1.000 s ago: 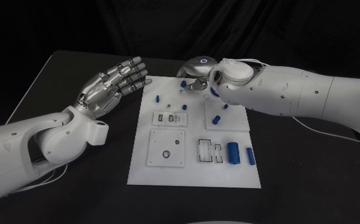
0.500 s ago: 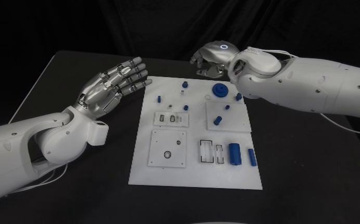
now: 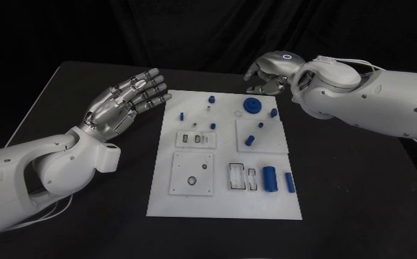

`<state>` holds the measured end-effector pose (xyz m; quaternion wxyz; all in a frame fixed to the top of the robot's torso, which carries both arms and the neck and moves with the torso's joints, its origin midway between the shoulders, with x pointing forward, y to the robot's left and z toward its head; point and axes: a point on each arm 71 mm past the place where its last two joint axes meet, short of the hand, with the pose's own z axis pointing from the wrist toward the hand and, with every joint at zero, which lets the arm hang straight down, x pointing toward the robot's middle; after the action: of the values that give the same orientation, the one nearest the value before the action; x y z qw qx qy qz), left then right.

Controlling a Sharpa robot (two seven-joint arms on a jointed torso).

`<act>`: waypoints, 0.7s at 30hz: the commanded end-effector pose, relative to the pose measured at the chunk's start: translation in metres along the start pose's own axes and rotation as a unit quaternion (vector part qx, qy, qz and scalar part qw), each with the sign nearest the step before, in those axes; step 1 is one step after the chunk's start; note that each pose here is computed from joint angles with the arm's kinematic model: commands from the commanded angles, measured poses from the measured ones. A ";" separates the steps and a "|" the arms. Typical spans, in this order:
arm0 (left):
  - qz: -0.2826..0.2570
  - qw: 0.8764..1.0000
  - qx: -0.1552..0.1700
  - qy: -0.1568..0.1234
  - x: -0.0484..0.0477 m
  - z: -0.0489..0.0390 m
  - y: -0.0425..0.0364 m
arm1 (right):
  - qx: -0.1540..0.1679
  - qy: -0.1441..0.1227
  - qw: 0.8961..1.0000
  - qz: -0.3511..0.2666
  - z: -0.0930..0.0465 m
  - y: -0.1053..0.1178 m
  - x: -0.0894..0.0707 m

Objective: Assemble the parts on the task board

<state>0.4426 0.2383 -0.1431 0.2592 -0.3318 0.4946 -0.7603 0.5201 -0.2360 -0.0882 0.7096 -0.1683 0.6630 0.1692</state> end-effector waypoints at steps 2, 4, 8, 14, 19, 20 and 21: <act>-0.005 0.998 0.063 0.002 0.0011 0.0005 -0.0088 | 0.036 0.046 0.998 0.017 -0.004 -0.012 0.016; -0.005 0.998 0.062 0.002 0.0010 0.0006 -0.0087 | 0.042 0.051 0.998 0.018 -0.005 -0.015 0.020; -0.005 0.998 0.061 0.002 0.0005 0.0007 -0.0084 | 0.051 0.060 0.997 0.021 -0.007 -0.019 0.031; -0.006 0.998 0.061 0.003 0.0006 0.0008 -0.0082 | 0.057 0.072 0.996 0.023 -0.009 -0.022 0.042; -0.006 0.998 0.060 0.003 0.0008 0.0010 -0.0079 | 0.062 0.077 0.995 0.024 -0.010 -0.024 0.047; -0.007 0.998 0.060 0.003 0.0008 0.0010 -0.0079 | 0.063 0.079 0.995 0.024 -0.010 -0.025 0.048; -0.007 0.998 0.060 0.004 0.0008 0.0010 -0.0079 | 0.064 0.081 0.994 0.023 -0.010 -0.025 0.049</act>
<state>0.4436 0.2379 -0.1434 0.2590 -0.3325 0.4942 -0.7603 0.5251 -0.2595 -0.1348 0.6641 -0.1285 0.7231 0.1402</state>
